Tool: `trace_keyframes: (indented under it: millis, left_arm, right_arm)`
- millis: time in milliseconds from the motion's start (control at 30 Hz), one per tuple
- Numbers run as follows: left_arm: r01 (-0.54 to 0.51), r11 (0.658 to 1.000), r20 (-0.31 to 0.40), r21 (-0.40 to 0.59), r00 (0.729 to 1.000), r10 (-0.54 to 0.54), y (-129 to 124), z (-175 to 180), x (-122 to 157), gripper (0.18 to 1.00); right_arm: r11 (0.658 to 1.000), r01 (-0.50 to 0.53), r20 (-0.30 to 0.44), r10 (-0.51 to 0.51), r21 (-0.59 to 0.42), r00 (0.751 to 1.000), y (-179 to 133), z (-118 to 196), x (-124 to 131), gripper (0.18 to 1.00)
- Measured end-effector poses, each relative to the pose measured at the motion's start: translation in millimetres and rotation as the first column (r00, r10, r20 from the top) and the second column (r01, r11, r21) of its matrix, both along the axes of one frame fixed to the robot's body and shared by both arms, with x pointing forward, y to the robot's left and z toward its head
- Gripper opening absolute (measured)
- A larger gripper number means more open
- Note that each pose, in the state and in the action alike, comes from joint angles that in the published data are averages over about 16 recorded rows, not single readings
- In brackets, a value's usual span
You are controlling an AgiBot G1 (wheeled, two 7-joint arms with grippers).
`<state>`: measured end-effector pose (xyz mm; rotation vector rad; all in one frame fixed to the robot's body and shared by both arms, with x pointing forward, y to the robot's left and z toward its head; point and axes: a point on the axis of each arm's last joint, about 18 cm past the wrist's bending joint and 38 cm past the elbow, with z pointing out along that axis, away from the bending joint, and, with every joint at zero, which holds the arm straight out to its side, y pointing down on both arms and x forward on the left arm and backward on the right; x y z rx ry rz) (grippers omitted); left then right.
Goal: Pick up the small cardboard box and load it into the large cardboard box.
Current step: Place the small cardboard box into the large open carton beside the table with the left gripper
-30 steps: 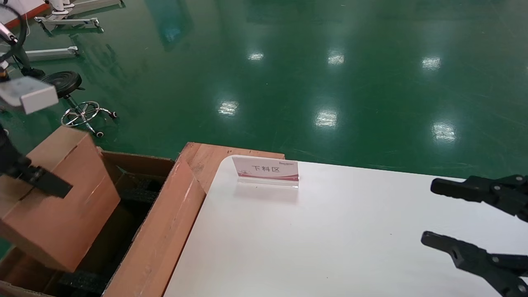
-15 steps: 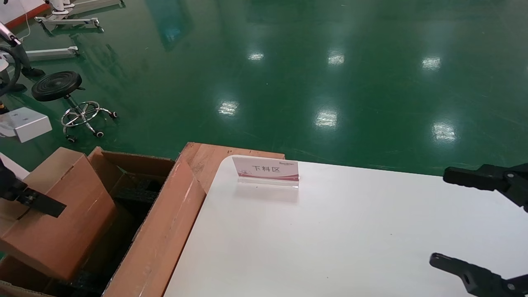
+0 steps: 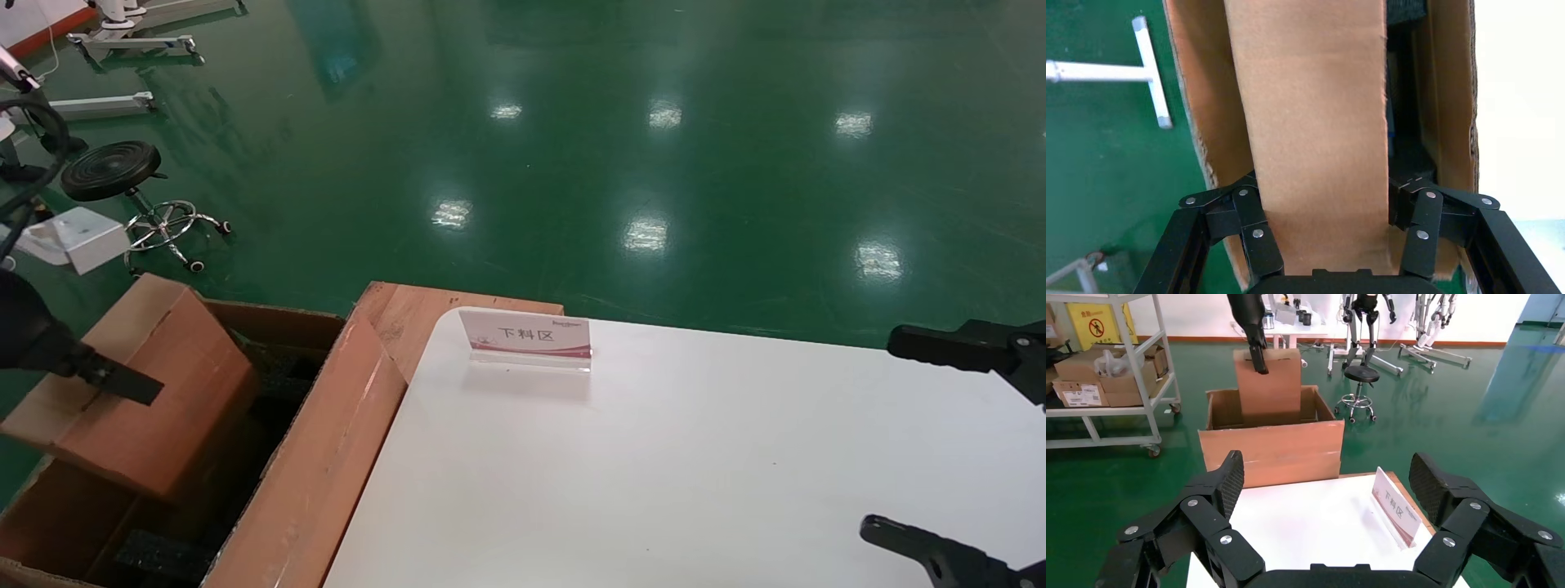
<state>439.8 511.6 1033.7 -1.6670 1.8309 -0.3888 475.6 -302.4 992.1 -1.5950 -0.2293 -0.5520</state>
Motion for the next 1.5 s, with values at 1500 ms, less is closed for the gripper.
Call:
trace_keyframes:
  millis: [1500]
  left_arm:
    - [-0.043,0.999,-0.064,-0.031,0.997,0.04,22.5,-58.8,7.4,0.244]
  right_arm:
    - [1.0,0.0,0.0,0.0,0.0,1.0,0.0,0.0,0.0,1.001]
